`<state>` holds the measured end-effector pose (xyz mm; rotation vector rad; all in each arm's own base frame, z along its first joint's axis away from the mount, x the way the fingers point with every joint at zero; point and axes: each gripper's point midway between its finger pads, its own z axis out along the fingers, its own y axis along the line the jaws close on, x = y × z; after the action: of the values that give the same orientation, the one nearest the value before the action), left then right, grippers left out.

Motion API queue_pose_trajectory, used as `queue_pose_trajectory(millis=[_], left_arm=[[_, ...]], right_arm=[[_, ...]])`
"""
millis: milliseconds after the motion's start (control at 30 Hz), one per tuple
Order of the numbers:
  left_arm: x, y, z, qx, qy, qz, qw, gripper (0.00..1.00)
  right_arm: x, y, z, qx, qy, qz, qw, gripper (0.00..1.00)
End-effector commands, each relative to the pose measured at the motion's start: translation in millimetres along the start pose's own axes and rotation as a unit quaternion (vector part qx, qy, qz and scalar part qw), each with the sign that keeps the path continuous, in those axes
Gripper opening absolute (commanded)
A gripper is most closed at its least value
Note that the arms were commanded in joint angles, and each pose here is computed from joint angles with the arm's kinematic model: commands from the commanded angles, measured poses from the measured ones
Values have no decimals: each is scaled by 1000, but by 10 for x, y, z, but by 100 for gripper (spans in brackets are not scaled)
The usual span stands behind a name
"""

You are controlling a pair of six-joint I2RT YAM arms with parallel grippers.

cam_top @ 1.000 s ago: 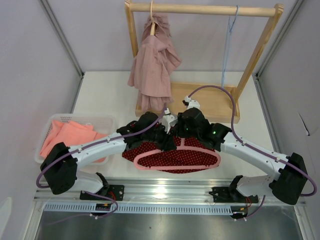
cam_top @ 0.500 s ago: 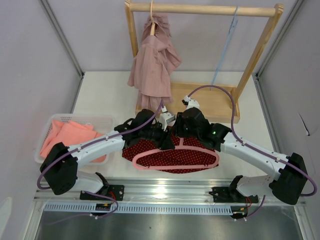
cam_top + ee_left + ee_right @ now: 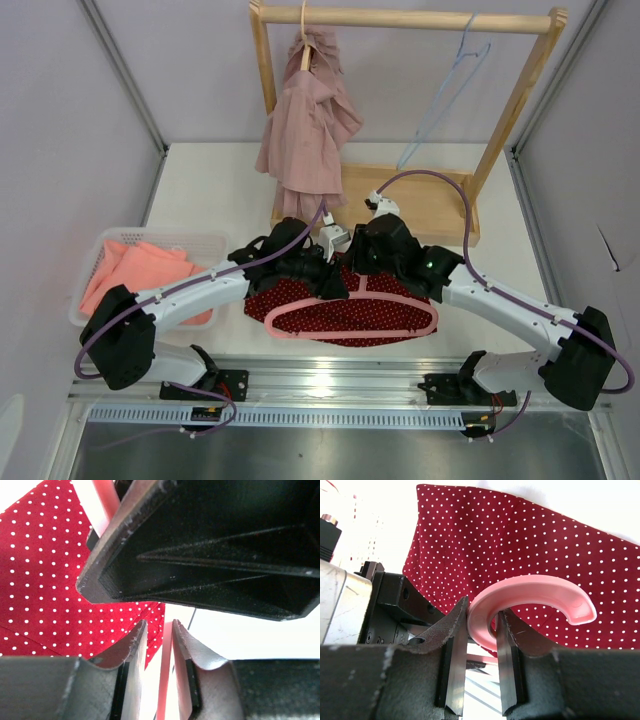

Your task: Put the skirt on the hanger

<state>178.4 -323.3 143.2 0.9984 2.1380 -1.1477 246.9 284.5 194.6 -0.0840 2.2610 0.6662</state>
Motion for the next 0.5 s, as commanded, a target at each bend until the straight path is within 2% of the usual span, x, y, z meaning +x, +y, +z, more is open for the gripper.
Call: queue_pose_trajectory(millis=[0,133,467], left_arm=[[103,-73,-35,21,25,-2,999,31],[130,-80,-55,21,32,-2,999,32],[99,-127,-112,40,27,-6,999,41]], right_arm=[[-316,75,-114,-17,-54,8,998,0],[-327,58,-108,-16,-57,9,998,0],[-321,24,-86,-11,-58,10,998,0]])
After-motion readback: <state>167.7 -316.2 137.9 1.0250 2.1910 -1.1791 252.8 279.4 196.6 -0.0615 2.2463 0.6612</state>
